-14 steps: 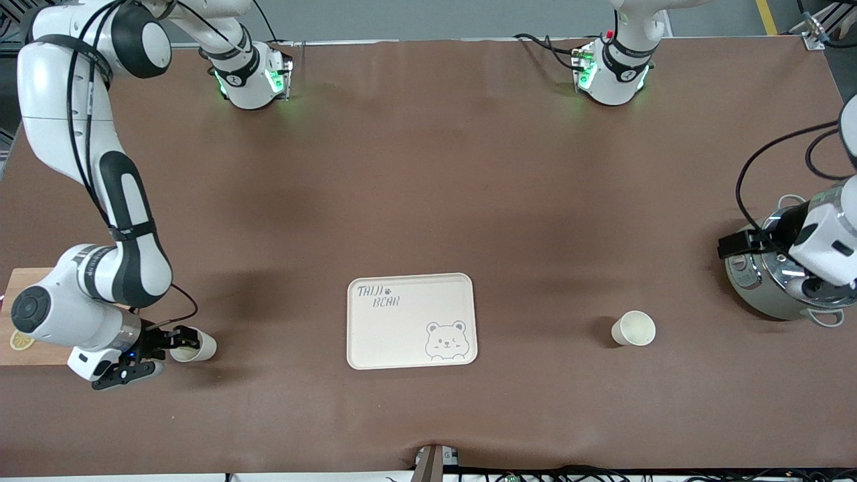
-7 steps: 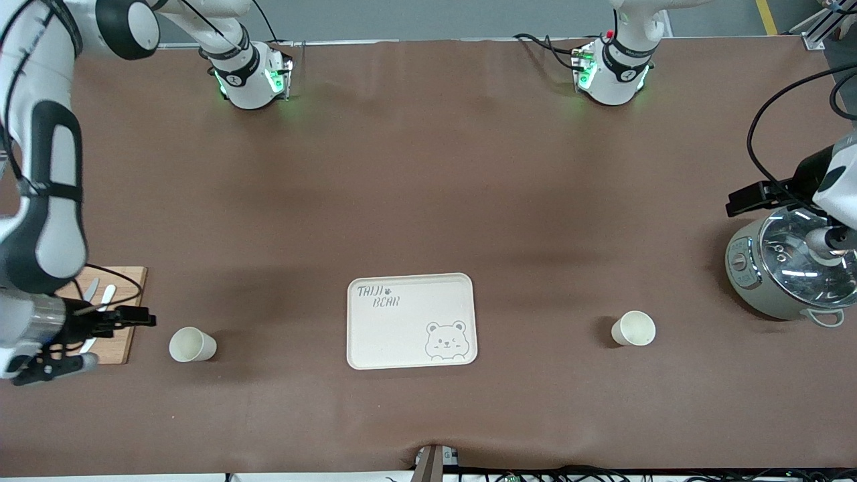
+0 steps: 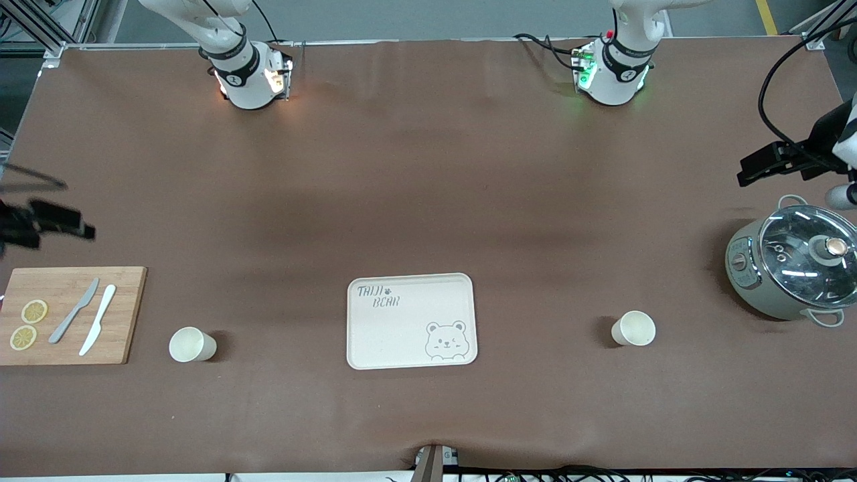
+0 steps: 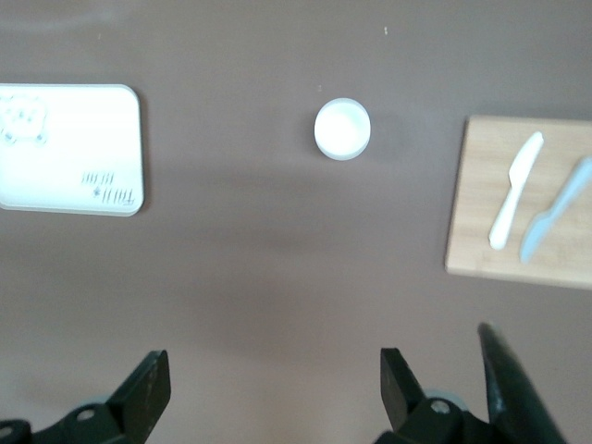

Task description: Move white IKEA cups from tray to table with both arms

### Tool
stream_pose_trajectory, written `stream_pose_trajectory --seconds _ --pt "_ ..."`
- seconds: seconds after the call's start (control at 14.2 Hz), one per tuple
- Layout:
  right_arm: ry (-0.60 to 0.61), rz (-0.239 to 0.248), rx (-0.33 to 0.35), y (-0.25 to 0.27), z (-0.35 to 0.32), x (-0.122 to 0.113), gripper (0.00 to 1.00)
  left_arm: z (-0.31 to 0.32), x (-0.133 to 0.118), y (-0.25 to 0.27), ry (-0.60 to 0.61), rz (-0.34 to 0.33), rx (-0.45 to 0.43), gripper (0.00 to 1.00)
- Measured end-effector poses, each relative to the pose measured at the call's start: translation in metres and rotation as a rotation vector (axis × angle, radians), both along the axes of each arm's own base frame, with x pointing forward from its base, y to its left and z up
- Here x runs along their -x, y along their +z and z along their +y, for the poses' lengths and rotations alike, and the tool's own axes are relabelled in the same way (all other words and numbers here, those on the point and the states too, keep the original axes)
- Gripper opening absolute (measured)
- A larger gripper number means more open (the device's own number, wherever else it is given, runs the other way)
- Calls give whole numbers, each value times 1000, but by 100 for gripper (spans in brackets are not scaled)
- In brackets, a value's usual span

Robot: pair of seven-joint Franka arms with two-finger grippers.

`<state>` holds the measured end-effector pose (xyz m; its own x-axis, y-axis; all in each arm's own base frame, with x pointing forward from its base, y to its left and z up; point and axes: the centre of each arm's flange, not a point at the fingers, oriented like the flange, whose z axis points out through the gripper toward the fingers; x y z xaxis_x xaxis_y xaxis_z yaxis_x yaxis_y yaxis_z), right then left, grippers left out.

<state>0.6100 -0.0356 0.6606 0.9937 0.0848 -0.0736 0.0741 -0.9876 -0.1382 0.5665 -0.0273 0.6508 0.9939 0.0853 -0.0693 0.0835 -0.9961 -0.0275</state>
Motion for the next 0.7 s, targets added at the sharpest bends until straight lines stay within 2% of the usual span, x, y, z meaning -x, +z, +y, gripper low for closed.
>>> stream_pose_trajectory --seconds 0.21,0.42,0.7 --pt "-40 34 16 30 -9 55 100 -6 12 13 -10 -19 -3 100" --pt "-80 -34 62 -5 -14 81 100 -10 17 14 -17 -19 -4 100" --pt "-86 -8 79 -50 -10 101 100 -12 17 13 -23 -16 -4 100"
